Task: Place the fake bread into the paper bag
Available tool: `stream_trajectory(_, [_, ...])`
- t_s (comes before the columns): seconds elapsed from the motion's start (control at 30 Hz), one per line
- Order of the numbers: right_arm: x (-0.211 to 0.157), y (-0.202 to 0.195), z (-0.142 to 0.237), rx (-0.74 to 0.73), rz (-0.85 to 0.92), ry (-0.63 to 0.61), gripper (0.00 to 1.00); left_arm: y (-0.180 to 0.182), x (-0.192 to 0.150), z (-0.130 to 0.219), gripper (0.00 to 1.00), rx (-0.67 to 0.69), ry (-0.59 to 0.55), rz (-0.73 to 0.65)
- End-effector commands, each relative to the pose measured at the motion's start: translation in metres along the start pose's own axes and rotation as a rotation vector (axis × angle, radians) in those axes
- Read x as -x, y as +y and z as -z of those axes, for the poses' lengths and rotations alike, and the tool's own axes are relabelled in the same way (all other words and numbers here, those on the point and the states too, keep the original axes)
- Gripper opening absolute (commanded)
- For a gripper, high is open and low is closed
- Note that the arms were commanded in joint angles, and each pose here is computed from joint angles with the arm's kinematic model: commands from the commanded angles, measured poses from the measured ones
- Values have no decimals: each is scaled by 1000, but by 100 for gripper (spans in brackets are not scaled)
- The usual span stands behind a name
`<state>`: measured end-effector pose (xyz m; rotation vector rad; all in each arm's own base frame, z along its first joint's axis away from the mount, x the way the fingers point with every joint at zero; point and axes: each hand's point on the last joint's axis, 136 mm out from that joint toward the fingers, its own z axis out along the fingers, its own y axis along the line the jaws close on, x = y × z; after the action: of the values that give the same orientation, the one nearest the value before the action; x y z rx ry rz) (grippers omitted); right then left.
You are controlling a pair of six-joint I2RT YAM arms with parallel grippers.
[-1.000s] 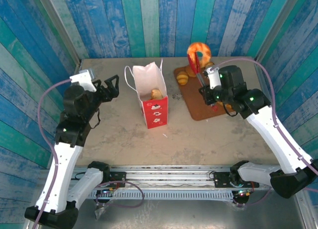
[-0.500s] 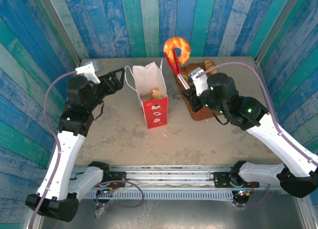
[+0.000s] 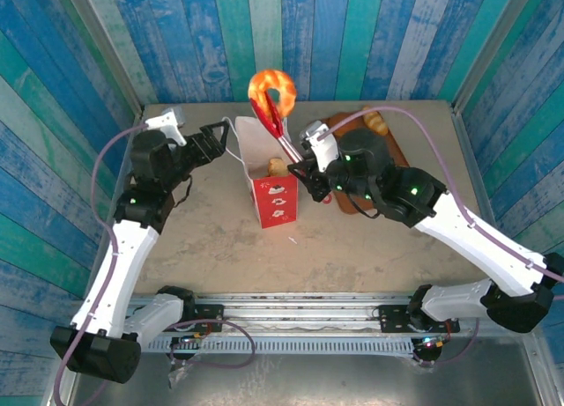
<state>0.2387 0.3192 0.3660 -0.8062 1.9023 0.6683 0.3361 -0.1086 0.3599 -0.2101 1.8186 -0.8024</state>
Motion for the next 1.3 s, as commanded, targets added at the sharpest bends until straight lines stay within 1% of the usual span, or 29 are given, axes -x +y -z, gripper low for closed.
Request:
stream_trajectory(0.0, [22, 13, 3, 62, -38, -78, 6, 0, -4, -6, 90, -13, 10, -12])
stream_trajectory(0.13, [15, 22, -4, 116, -97, -57, 7, 5, -14, -12, 85, -12, 48, -4])
stream_trajectory(0.27, [9, 35, -11, 198, -144, -25, 7, 10, -23, -15, 74, -10, 68, 3])
stream_trajectory(0.3, [7, 41, -14, 227, -160, -15, 7, 13, -26, -15, 73, -6, 73, 5])
stream_trajectory(0.4, [0, 53, -23, 299, -208, 25, 7, 17, -32, -16, 65, 0, 85, 14])
stream_trajectory(0.47, [-6, 57, -31, 324, -244, 58, 7, 20, -35, -16, 61, 5, 86, 21])
stream_trajectory(0.6, [-21, 54, -47, 322, -345, 130, 7, 25, -41, -14, 52, 17, 91, 27])
stream_trajectory(0.7, [-28, 47, -52, 303, -388, 152, 7, 30, -44, -11, 45, 37, 93, 24])
stream_trajectory(0.83, [-43, 32, -56, 266, -458, 201, 8, 35, -47, -7, 42, 59, 90, 17])
stream_trajectory(1.0, [-60, 18, -59, 262, -543, 252, 8, 37, -47, -5, 41, 73, 90, 6])
stream_trajectory(1.27, [-67, 11, -59, 262, -559, 277, 12, 35, -46, -6, 40, 69, 88, 10])
